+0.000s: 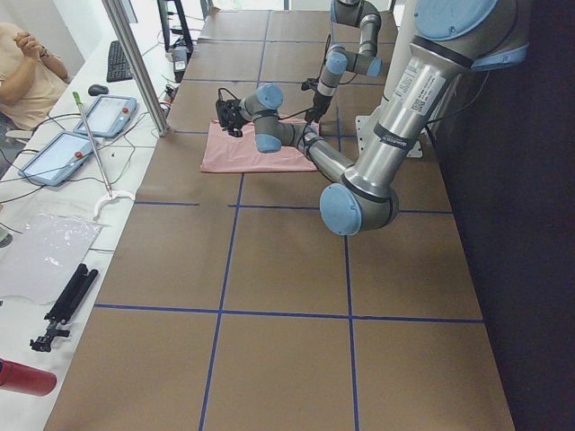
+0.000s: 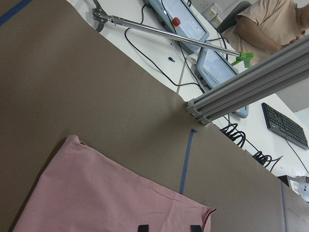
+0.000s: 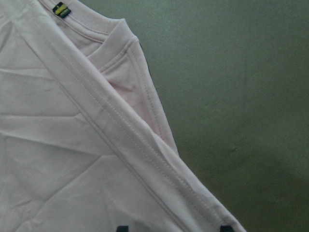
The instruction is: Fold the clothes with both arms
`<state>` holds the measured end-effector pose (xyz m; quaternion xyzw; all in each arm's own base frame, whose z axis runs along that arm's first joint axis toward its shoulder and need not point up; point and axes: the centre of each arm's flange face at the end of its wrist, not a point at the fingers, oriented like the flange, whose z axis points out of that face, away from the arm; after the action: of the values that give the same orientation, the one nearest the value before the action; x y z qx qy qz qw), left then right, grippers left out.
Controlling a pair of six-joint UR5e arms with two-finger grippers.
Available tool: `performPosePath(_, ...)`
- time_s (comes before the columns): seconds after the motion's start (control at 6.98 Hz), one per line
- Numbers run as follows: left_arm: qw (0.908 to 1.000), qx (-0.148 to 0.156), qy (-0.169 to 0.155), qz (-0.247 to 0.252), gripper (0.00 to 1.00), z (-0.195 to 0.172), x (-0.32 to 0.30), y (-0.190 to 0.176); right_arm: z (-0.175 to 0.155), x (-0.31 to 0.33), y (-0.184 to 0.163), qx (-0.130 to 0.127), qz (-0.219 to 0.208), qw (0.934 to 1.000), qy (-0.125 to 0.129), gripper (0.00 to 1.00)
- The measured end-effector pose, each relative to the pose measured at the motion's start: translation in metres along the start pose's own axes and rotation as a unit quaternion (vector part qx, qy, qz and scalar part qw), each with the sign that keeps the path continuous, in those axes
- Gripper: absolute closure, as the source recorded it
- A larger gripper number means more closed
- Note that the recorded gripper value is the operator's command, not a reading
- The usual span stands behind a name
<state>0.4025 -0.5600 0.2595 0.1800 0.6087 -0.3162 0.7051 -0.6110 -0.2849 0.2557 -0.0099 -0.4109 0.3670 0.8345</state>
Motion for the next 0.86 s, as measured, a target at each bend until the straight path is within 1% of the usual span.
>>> performPosePath(0.57, 1.0000, 0.000, 0.003, -0.004, 0.60, -0.0030, 0.0017, -0.0001, -0.0043, -0.0033, 0.0014, -0.003, -0.003, 1.0000, -0.004, 1.00)
performPosePath(0.86, 1.0000, -0.001, 0.006, -0.004, 0.60, -0.0059, 0.0040, 0.0004, -0.0089, -0.0059, -0.0005, -0.005, -0.002, 0.9999, -0.010, 1.00)
